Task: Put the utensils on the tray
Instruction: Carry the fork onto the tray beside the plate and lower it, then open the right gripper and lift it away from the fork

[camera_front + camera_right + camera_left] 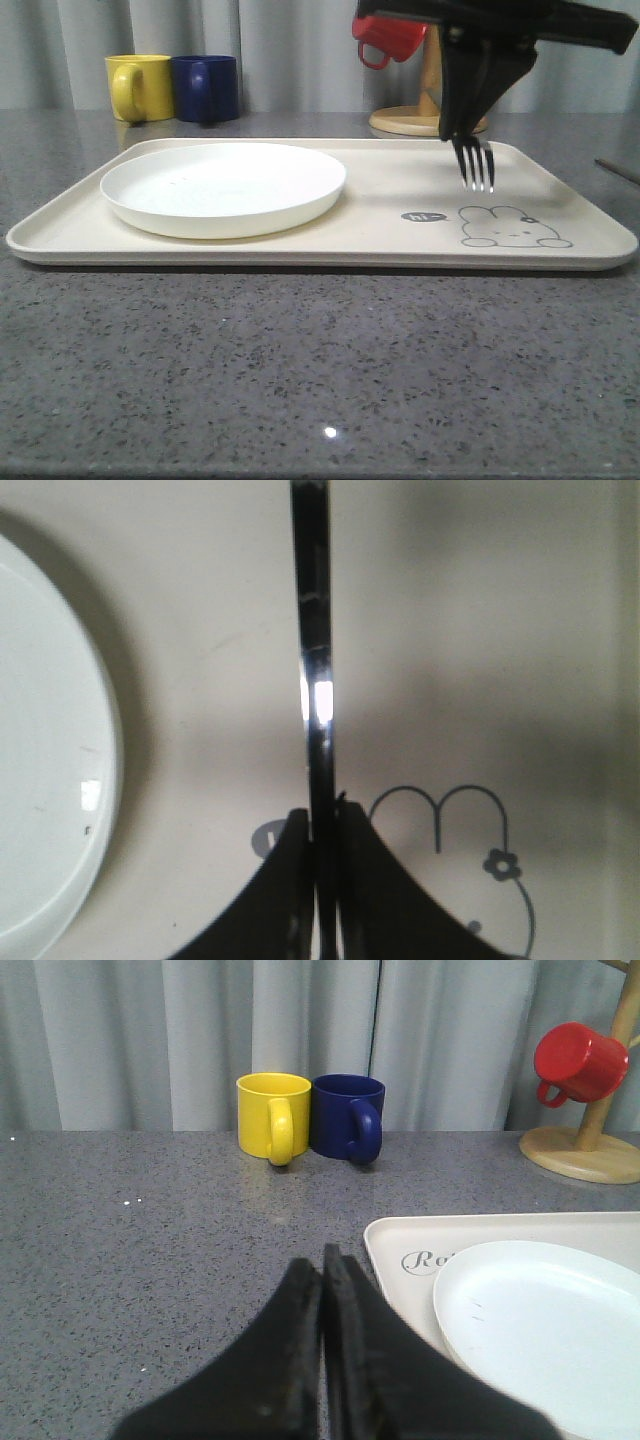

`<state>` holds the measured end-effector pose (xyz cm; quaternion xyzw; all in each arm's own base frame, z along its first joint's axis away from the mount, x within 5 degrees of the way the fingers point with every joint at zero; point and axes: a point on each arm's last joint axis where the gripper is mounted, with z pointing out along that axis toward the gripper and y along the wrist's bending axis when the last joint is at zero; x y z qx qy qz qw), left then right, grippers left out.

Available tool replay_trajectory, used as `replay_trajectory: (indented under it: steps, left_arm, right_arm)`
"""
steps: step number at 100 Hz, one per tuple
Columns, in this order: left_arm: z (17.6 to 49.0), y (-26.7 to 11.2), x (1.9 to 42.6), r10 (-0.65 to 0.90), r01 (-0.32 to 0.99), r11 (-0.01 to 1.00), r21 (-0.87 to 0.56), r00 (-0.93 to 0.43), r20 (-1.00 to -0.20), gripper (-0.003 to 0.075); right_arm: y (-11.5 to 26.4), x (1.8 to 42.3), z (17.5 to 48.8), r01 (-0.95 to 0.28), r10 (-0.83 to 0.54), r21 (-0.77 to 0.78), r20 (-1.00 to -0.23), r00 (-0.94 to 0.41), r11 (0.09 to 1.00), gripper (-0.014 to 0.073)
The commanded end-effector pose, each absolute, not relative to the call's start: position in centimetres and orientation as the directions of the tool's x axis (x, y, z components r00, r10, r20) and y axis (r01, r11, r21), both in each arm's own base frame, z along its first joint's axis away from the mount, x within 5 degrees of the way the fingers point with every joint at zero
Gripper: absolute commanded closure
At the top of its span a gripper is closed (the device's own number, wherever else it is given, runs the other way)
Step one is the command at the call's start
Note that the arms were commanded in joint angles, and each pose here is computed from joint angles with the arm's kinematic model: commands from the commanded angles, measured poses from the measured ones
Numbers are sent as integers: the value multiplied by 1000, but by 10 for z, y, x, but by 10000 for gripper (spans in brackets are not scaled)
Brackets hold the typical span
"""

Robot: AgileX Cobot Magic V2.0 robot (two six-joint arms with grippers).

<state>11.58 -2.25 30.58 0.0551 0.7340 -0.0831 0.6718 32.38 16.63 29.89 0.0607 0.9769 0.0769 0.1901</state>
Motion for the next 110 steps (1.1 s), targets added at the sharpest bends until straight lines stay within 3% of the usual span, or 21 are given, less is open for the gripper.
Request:
replay_trajectory:
  steps: [1,52,83,110]
  left_arm:
    - [321,-21,117,-55,171,984,-55,-4,-998,738]
    - [321,-21,117,-55,171,984,-55,-4,-998,738]
    - [321,-21,117,-55,171,984,-55,-4,-998,738]
    - [321,-21,117,-55,171,984,-55,-4,-998,738]
  right_arm:
    - [170,327,314,78,170,226,-422,-890,971,585]
    - [185,340,293,65,170,256,-415,-894,965,583]
    - [186,340,290,66,166,249,-407,-898,966,365]
    - [185,340,303,2,114,242,-451,-885,970,344]
